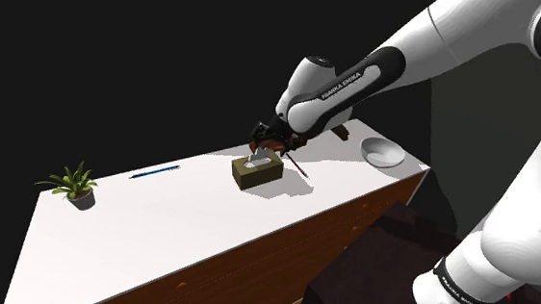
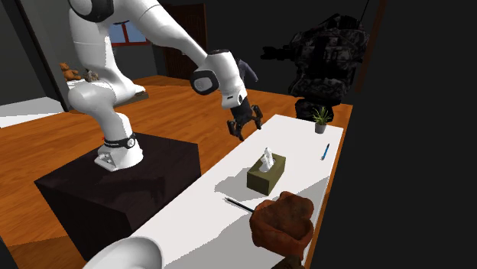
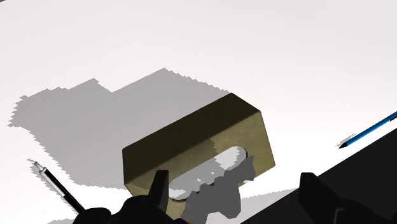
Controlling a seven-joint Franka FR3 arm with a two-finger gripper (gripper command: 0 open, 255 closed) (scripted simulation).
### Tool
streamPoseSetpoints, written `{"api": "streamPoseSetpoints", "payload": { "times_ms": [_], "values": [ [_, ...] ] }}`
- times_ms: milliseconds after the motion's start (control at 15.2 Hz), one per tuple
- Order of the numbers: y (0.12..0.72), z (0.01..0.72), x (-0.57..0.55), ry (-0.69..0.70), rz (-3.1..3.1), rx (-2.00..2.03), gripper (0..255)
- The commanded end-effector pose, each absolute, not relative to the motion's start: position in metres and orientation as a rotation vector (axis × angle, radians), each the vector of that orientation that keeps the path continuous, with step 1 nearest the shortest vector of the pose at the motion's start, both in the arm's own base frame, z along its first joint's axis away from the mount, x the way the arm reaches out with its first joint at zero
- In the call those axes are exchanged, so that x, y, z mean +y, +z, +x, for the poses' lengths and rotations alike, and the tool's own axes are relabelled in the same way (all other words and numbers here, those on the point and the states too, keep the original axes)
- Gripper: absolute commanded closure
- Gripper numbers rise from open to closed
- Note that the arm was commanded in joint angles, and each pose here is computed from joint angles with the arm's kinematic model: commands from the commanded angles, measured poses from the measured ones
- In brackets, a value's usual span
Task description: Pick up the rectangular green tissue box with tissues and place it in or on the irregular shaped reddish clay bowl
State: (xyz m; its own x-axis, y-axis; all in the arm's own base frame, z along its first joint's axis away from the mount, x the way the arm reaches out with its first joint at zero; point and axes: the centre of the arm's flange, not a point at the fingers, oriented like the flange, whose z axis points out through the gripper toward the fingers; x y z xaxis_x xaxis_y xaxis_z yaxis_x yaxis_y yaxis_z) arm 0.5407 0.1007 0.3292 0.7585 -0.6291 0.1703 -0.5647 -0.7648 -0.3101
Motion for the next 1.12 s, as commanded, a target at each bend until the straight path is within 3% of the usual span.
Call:
{"api": "streamPoseSetpoints", "payload": {
  "times_ms": [0,1056],
  "values": [
    [0.314,0.561,0.105,-0.403,-2.681,0.987,0],
    [0.249,0.609,0.114,-0.423,-2.622,1.067,0]
  ]
}}
